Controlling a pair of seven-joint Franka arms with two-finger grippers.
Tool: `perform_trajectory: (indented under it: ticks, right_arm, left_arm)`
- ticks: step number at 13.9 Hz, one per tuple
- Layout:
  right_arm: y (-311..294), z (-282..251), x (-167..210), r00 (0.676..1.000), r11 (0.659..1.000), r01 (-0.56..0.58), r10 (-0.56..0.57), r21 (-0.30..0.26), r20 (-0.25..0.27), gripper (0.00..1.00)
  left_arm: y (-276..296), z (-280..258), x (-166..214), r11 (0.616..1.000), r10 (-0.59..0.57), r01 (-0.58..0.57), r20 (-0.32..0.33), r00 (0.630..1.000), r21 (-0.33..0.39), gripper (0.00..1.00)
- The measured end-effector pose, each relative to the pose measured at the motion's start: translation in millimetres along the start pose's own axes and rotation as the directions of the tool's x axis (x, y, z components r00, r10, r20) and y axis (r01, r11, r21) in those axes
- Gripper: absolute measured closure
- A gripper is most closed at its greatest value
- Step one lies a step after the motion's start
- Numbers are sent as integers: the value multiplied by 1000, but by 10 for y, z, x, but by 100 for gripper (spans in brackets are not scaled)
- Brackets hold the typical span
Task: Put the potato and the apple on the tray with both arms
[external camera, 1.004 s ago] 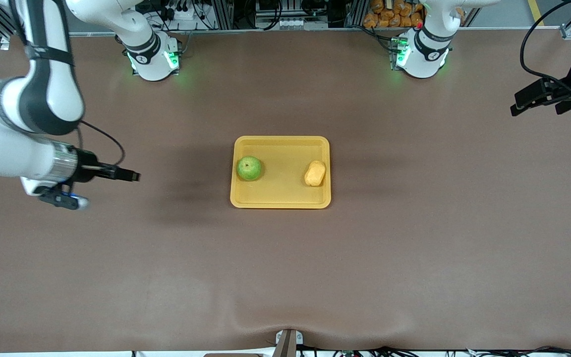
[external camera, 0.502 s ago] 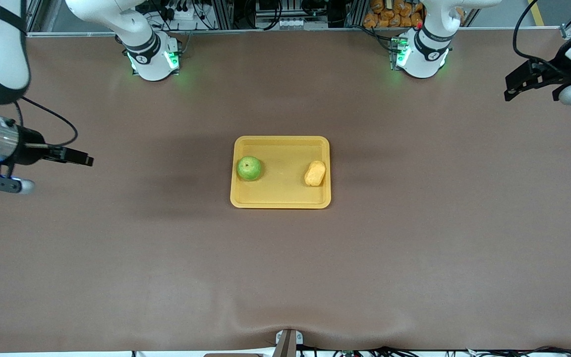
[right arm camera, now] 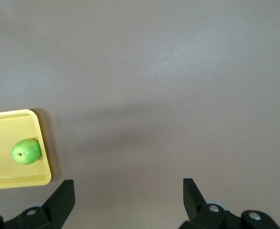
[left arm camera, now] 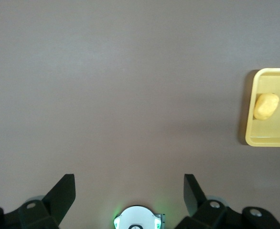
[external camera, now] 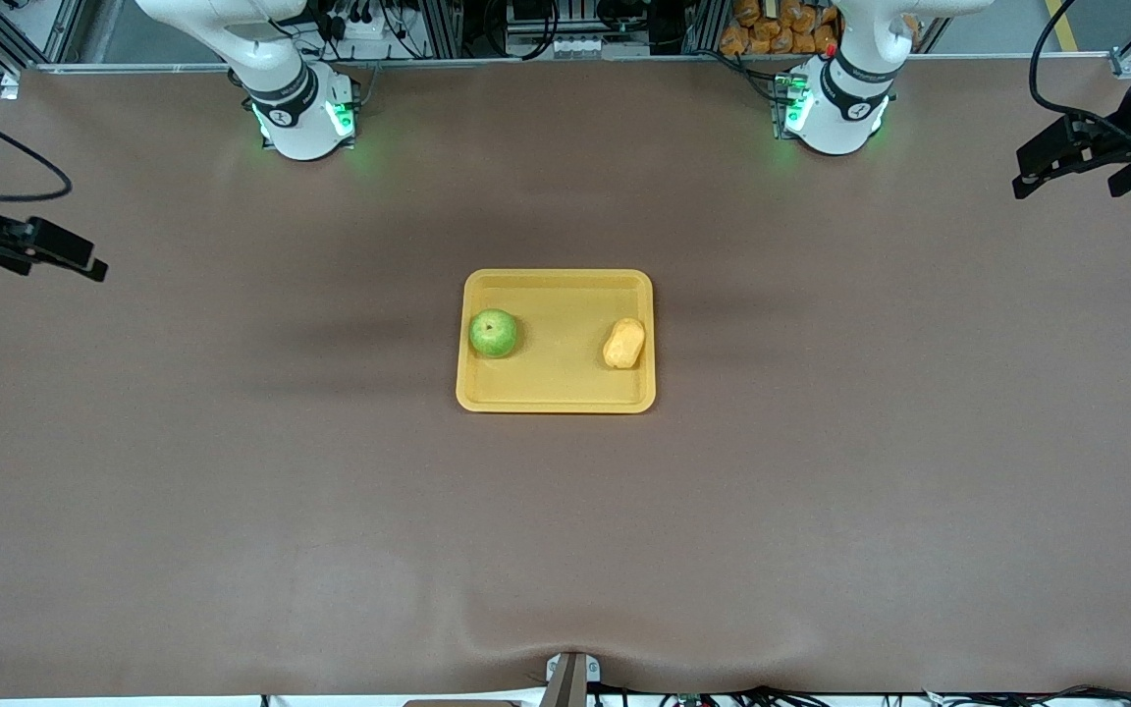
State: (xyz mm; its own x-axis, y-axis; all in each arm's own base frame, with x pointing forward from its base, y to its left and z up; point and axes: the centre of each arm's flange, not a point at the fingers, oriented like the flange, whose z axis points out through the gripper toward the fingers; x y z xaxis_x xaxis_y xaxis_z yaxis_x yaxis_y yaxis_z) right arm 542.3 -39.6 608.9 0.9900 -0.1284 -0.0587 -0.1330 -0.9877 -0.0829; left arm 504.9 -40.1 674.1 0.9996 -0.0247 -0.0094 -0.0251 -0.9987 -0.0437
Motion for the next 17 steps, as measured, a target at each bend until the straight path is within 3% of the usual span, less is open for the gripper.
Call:
perform_trajectory:
  ticks: [7, 17]
  right_arm:
    - [-51, -87, -137, 999, 999, 32, -32, -29, 23, 0]
    - [-73, -108, -177, 999, 997, 39, -37, -73, 29, 0]
  left_arm:
    - [-90, 42, 29, 998, -23, 24, 12, 1000, -60, 0]
    - [-167, 62, 28, 999, -35, 36, 22, 999, -33, 0]
